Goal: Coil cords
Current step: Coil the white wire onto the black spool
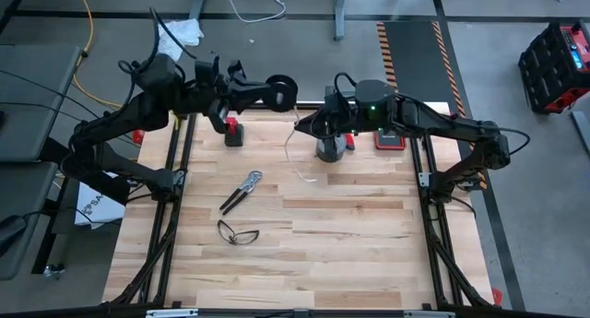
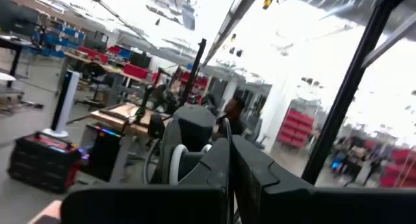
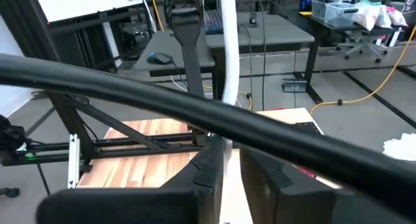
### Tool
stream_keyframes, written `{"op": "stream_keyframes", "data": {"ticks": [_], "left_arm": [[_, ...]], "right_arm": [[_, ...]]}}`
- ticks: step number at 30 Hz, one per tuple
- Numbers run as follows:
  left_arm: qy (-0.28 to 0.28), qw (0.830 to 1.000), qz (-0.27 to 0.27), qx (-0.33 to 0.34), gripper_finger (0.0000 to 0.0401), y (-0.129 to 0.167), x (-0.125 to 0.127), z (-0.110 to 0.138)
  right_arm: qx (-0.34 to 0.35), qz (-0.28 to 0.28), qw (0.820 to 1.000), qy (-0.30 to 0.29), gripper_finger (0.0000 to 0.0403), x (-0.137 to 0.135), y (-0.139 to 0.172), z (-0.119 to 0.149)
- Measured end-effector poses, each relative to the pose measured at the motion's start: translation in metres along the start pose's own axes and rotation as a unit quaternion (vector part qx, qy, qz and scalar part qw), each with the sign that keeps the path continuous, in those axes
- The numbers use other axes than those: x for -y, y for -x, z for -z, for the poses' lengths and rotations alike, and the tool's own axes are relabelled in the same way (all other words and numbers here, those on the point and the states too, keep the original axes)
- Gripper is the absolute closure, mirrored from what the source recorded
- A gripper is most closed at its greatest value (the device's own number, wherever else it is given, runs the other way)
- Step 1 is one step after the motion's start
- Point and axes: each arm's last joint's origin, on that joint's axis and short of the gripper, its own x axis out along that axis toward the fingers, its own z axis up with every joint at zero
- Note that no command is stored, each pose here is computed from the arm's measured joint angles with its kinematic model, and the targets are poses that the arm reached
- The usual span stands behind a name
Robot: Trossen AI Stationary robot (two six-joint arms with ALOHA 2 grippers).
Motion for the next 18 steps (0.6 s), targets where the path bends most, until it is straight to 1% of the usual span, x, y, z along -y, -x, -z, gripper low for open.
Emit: {"op": "stream_keyframes", "data": {"ticks": [3, 7, 11, 14, 18], "left_arm": [[0.025, 1.0, 0.008, 0.015, 0.0401, -0.002, 0.0, -0.002], [0.048, 0.997, 0.027, 0.053, 0.0401, -0.001, 0.004, -0.01], [0.067, 0.993, 0.044, 0.085, 0.0401, 0.0, 0.007, -0.016], [0.07, 0.99, 0.056, 0.107, 0.0401, 0.001, 0.009, -0.02], [0.07, 0.99, 0.054, 0.113, 0.0401, 0.001, 0.009, -0.021]], "right_arm": [[0.005, -0.001, 1.0, 0.001, 0.0338, 0.0, 0.0, -0.001], [0.016, -0.001, 1.0, 0.003, 0.0321, 0.0, 0.0, -0.003], [0.029, 0.001, 1.0, 0.005, 0.0316, 0.0, 0.0, -0.006], [0.034, 0.001, 0.999, 0.006, 0.0316, 0.0, 0.0, -0.007], [0.043, -0.008, 0.999, 0.004, 0.0315, -0.001, 0.001, -0.008]]}}
